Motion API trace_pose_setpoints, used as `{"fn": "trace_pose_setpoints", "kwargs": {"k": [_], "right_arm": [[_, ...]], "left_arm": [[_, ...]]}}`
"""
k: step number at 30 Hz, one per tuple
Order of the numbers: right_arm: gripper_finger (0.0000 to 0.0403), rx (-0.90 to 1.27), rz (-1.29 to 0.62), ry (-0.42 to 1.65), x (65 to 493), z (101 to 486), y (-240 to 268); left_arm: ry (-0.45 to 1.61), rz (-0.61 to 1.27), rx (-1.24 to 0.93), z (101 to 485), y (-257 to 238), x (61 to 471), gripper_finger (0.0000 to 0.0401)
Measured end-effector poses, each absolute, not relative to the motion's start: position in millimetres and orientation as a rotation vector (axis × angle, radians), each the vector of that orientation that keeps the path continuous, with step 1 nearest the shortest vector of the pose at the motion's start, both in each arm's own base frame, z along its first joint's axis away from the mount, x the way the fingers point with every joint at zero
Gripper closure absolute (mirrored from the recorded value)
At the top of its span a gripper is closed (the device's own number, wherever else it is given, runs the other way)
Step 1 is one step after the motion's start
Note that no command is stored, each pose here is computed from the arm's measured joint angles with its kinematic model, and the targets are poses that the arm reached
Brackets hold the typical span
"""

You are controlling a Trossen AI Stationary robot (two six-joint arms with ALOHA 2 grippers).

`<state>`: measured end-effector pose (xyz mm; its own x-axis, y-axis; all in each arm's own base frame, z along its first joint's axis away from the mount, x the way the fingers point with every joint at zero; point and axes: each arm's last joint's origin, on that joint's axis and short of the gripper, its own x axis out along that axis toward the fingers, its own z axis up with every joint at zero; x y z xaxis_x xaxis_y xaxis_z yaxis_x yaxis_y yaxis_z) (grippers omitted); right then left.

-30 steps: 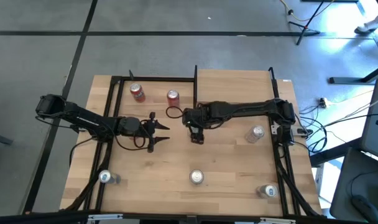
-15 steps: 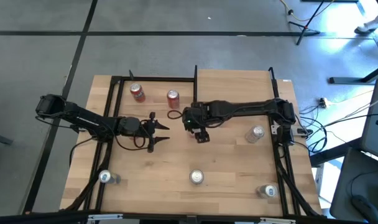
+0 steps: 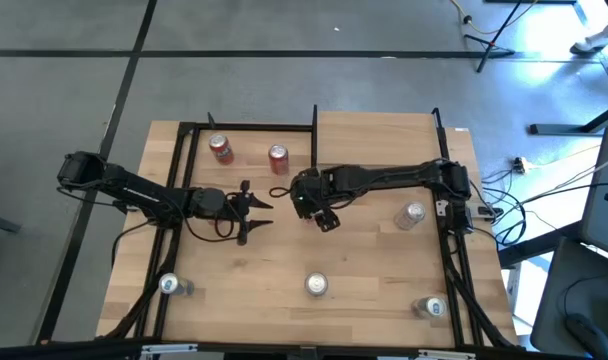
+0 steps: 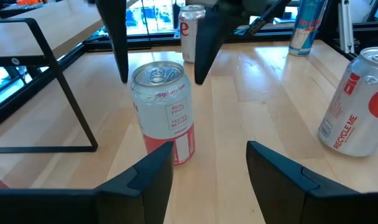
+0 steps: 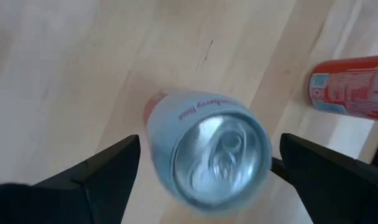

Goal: Place canned beverage on shelf
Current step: Put the right pink soda can on the shelf

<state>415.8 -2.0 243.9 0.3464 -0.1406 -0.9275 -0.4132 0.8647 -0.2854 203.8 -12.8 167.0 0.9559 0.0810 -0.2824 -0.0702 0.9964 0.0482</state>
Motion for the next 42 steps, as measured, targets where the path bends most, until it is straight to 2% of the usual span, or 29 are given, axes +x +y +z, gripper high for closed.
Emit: {"fn": "trace_pose_setpoints", "kwargs": {"k": [7,11,14,15,18,23,28,35,42], "right_arm": [[0.0036,-0.571,0.154,1.290,422.0,223.0,-4.0],[0.0079,-0.540,0.141,1.281,422.7,223.1,-2.7],[0.0126,-0.446,0.075,1.286,421.9,225.8,-2.8],[0.0128,-0.405,0.042,1.288,421.7,226.3,-3.0],[0.0128,-0.260,-0.083,1.294,421.2,230.7,-3.4],[0.0128,0.103,-0.335,1.301,416.5,247.8,-2.8],[0.0117,0.312,-0.408,1.320,413.3,245.1,-0.8],[0.0065,0.294,-0.402,1.282,418.7,230.1,-6.4],[0.0052,0.299,-0.328,1.293,420.0,238.6,-4.6]], "left_arm": [[0.296,0.076,0.039,166.4,-12.9,203.7,0.0209],[0.296,0.076,0.039,166.4,-12.9,203.7,0.0209],[0.295,0.076,0.039,166.5,-12.9,203.7,0.0209],[0.295,0.076,0.039,166.5,-12.9,203.7,0.0209],[0.295,0.076,0.038,166.5,-12.9,203.7,0.0209],[0.292,0.080,0.023,166.7,-12.8,203.7,0.0209],[0.283,0.090,-0.006,167.4,-12.6,204.0,0.0209],[0.282,0.094,-0.034,167.3,-12.6,203.9,0.0209],[0.280,0.094,-0.033,167.5,-12.6,204.0,0.0209]]}}
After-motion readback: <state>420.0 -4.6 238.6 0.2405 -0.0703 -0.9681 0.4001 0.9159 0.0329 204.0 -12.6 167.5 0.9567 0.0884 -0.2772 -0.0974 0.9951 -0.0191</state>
